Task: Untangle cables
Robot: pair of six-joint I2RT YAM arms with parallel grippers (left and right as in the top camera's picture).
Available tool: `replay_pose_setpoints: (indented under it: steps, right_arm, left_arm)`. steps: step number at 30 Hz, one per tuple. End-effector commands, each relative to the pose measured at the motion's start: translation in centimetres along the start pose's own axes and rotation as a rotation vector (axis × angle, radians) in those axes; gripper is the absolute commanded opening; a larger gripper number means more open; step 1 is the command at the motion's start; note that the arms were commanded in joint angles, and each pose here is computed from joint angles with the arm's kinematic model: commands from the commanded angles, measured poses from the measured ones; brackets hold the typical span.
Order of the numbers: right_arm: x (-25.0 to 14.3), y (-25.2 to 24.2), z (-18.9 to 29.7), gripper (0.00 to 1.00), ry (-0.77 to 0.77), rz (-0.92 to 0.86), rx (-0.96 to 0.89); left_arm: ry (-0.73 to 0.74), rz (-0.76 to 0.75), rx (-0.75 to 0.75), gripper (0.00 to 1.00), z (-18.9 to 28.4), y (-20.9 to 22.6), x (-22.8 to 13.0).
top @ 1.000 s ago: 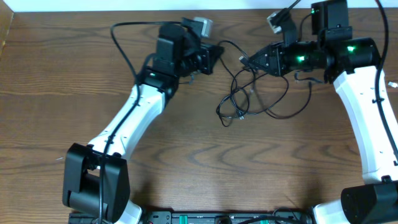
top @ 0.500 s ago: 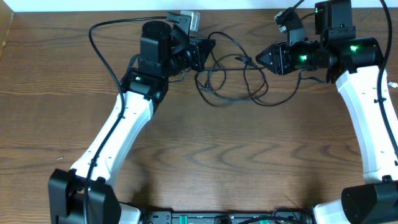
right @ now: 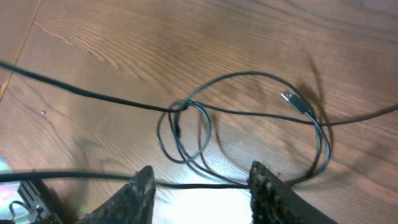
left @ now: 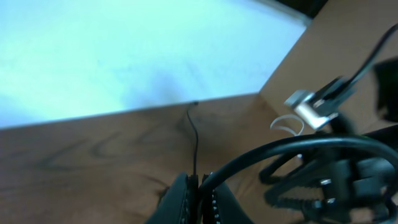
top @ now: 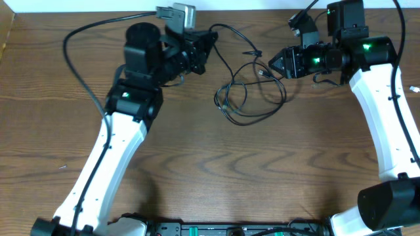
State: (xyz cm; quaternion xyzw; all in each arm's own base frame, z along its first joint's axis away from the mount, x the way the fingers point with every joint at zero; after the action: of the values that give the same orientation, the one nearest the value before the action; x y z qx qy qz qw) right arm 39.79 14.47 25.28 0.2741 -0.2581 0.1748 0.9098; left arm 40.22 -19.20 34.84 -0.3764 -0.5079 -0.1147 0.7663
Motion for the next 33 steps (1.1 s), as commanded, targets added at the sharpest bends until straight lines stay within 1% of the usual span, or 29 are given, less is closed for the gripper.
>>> replay_pose_setpoints:
  steps: [1,6,11,18,23,29,33]
  right_arm:
    - [0.3,-0.3,-0.3,0.47,0.0,0.004,-0.002]
    - [-0.1,-0.8,-1.5,0.49,0.027,-0.009,0.006]
    - [-0.1,0.1,-2.7,0.53,0.038,0.009,0.049]
    - [0.8,2.5,-3.7,0.54,0.011,0.052,0.106]
    - [-0.1,5.4,-5.8,0.54,0.059,0.073,0.18]
    - [-2.0,8.1,-10.3,0.54,0.155,0.084,0.25]
    - [-2.2,9.7,-11.6,0.54,0.159,0.095,0.348]
  left_arm:
    - [-0.102,-0.013,-0.009,0.07,2.7,-1.4,3.3]
    - [-0.219,-0.045,-0.04,0.07,5.8,-3.6,6.4]
    - [-0.279,-0.079,-0.067,0.07,8.1,-5.7,7.8]
    - [-0.288,-0.08,-0.057,0.07,8.3,-5.6,8.0]
    - [-0.289,-0.071,-0.042,0.07,8.0,-5.2,7.9]
    - [-0.288,-0.066,-0.043,0.07,8.0,-5.2,7.9]
    - [-0.283,-0.063,-0.041,0.07,8.0,-5.1,7.8]
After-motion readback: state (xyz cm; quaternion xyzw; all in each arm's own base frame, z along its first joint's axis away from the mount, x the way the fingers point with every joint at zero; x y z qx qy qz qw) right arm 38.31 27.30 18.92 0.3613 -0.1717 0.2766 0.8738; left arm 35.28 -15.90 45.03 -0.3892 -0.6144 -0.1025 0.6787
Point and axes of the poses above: each gripper's point midway between its finger pads, its own z axis back along the fingers, its own y axis along the line the jaws close on, x = y × z, the point moved 1 cm from there along z, back along the fingers, and after that the axes turned 2 degrees about z, right-handed, at the moved point
